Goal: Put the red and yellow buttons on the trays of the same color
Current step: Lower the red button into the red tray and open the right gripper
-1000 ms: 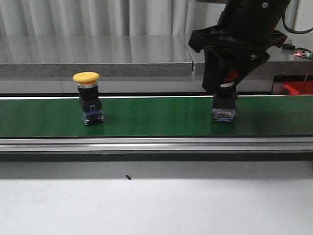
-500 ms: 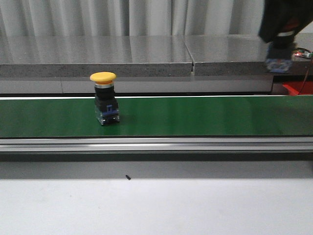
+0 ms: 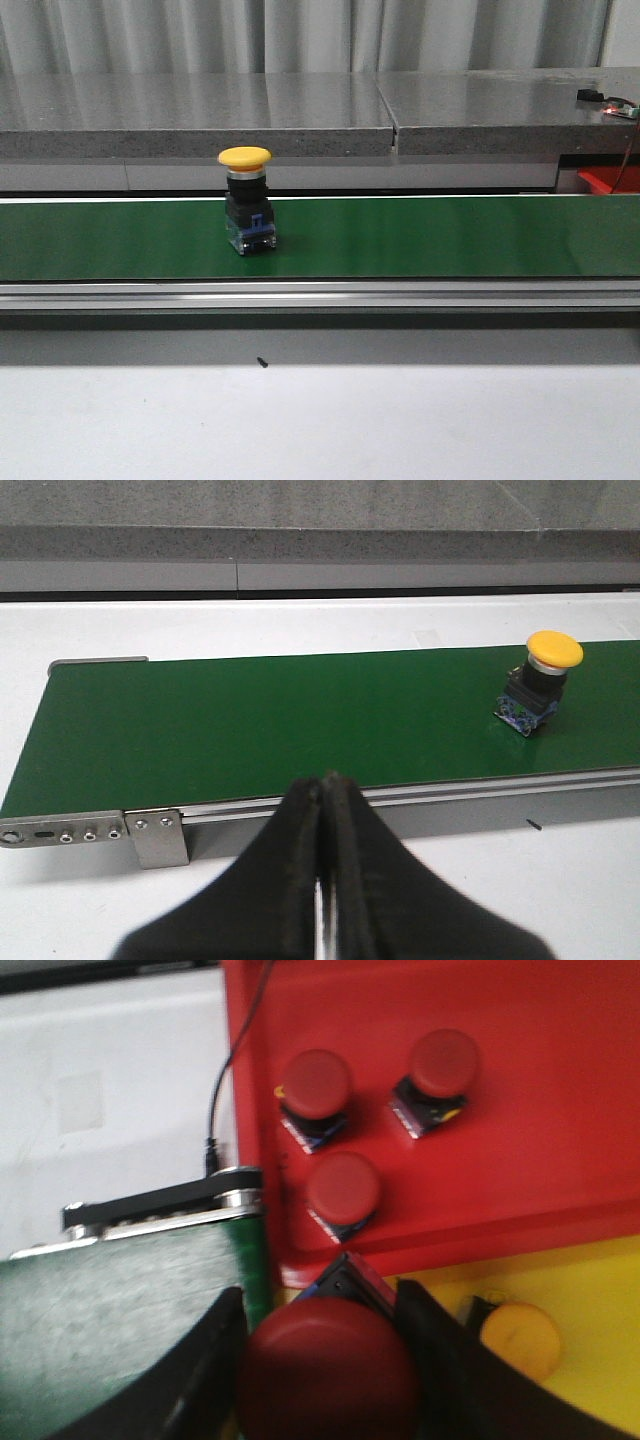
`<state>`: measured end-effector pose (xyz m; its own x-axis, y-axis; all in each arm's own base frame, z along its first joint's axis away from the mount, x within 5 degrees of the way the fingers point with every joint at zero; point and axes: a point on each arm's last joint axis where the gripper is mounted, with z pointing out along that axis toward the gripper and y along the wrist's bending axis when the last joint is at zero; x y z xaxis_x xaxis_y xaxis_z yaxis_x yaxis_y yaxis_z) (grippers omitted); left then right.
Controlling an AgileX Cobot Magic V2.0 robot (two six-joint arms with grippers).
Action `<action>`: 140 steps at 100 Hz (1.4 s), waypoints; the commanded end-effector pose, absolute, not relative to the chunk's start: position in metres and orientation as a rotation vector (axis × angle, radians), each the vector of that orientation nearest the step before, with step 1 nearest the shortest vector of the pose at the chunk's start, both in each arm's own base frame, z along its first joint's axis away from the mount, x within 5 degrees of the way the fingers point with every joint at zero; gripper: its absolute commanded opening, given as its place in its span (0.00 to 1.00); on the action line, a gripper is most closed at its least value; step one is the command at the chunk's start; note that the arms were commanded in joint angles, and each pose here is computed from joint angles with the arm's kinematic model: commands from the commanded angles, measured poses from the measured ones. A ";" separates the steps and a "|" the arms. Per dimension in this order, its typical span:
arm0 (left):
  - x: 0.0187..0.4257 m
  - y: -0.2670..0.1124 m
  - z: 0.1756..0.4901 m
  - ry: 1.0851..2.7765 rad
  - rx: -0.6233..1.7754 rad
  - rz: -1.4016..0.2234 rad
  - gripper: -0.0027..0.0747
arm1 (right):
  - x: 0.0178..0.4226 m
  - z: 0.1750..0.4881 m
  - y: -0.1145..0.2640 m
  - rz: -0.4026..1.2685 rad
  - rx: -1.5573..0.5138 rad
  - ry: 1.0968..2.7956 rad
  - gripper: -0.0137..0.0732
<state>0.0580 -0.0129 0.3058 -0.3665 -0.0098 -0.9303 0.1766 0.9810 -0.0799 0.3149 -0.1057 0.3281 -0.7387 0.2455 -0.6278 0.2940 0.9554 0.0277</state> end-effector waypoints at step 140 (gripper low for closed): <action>0.060 -0.014 0.319 1.854 0.108 -0.221 0.01 | 0.386 0.257 -0.185 -0.118 0.638 2.296 0.33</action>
